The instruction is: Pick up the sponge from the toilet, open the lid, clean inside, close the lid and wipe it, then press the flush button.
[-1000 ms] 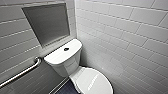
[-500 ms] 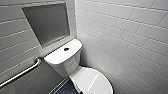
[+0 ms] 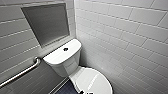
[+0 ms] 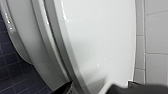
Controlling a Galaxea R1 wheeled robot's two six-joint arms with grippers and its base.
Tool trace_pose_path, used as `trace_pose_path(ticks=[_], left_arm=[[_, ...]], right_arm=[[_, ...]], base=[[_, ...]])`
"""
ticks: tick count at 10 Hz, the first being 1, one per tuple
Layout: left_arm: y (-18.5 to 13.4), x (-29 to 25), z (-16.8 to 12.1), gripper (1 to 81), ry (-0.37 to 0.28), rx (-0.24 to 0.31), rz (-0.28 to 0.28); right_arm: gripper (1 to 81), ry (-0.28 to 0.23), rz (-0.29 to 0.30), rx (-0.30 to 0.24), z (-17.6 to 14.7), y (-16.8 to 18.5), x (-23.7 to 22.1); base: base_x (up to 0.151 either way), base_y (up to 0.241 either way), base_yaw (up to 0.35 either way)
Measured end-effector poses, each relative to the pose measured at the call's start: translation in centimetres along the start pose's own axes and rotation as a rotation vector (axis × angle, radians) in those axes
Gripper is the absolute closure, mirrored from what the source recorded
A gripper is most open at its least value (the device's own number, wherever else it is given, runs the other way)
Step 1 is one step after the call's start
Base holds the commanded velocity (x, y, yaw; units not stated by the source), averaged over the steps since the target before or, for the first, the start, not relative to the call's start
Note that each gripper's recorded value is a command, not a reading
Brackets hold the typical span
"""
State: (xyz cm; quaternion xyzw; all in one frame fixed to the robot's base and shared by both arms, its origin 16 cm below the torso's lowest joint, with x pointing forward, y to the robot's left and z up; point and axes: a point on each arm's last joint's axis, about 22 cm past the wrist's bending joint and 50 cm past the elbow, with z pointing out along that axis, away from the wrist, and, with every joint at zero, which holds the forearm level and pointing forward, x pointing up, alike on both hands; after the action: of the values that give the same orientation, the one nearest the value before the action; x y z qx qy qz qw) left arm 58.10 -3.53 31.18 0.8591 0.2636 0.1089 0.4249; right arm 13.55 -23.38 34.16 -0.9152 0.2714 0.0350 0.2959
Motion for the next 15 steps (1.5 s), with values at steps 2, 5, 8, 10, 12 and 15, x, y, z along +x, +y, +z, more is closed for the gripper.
trace_pose_path(ticks=[2,5,8,10,12,15], left_arm=[[0.4,-0.5,0.8,1.0,-0.017,-0.004,0.011],[-0.1,0.0,1.0,1.0,0.006,0.006,-0.006],[-0.6,0.4,1.1,1.0,0.06,-0.004,-0.055],[-0.6,0.5,1.3,1.0,0.089,-0.006,-0.071],[-0.4,0.2,1.4,1.0,0.109,-0.018,-0.048],[0.1,-0.1,1.7,1.0,0.097,-0.02,-0.019]], right_arm=[[81.1,0.012,0.022,0.001,-0.2,0.2,-0.8],[81.1,0.015,0.022,0.002,-0.1,0.1,-0.7],[81.1,0.015,0.025,0.01,0.2,-0.2,-1.0],[81.1,0.022,0.025,0.022,0.6,-0.8,-1.0],[81.1,0.034,0.024,0.024,0.6,-0.8,-0.9],[81.1,0.053,0.027,0.032,0.8,-1.1,-0.7]], base=[[0.0,0.0,0.0],[0.0,0.0,0.0],[0.0,0.0,0.0],[0.0,0.0,0.0],[0.0,0.0,0.0],[0.0,0.0,0.0]])
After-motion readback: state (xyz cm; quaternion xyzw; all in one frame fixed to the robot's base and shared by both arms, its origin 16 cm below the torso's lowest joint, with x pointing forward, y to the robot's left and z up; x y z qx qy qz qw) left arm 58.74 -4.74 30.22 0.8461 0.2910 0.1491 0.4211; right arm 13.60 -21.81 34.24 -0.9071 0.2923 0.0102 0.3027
